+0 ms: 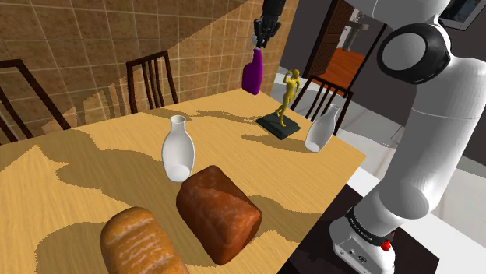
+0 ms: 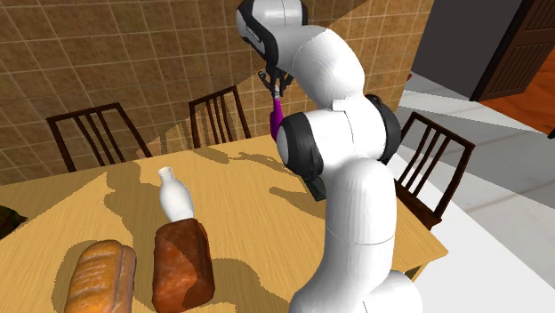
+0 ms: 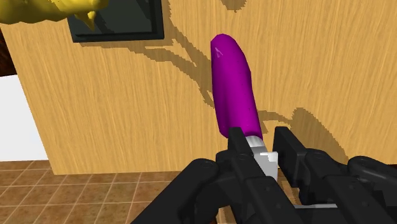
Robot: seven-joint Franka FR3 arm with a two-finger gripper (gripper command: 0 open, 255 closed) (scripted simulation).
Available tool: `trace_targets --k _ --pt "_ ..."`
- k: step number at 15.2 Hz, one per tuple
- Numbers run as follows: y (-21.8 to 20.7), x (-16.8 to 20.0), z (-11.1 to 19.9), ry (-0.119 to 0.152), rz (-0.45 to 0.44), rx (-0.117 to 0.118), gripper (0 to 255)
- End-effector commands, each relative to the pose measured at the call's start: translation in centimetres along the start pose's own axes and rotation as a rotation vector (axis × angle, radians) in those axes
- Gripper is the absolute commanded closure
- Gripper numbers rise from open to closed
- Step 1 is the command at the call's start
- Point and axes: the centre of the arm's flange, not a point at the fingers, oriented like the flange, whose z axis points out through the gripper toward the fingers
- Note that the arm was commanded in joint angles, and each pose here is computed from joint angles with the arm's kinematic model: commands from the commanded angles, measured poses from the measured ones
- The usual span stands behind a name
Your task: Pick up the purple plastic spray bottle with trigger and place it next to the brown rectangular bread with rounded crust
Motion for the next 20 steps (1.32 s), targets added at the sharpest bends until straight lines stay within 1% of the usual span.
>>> trace_targets --k 1,2,20 --pt "0.0 0.1 -1.1 0.000 0.000 0.000 255" --pt "0.0 0.1 -1.2 0.000 0.000 0.000 255" --pt "-10.2 -20.1 -8.5 0.000 0.000 0.000 255"
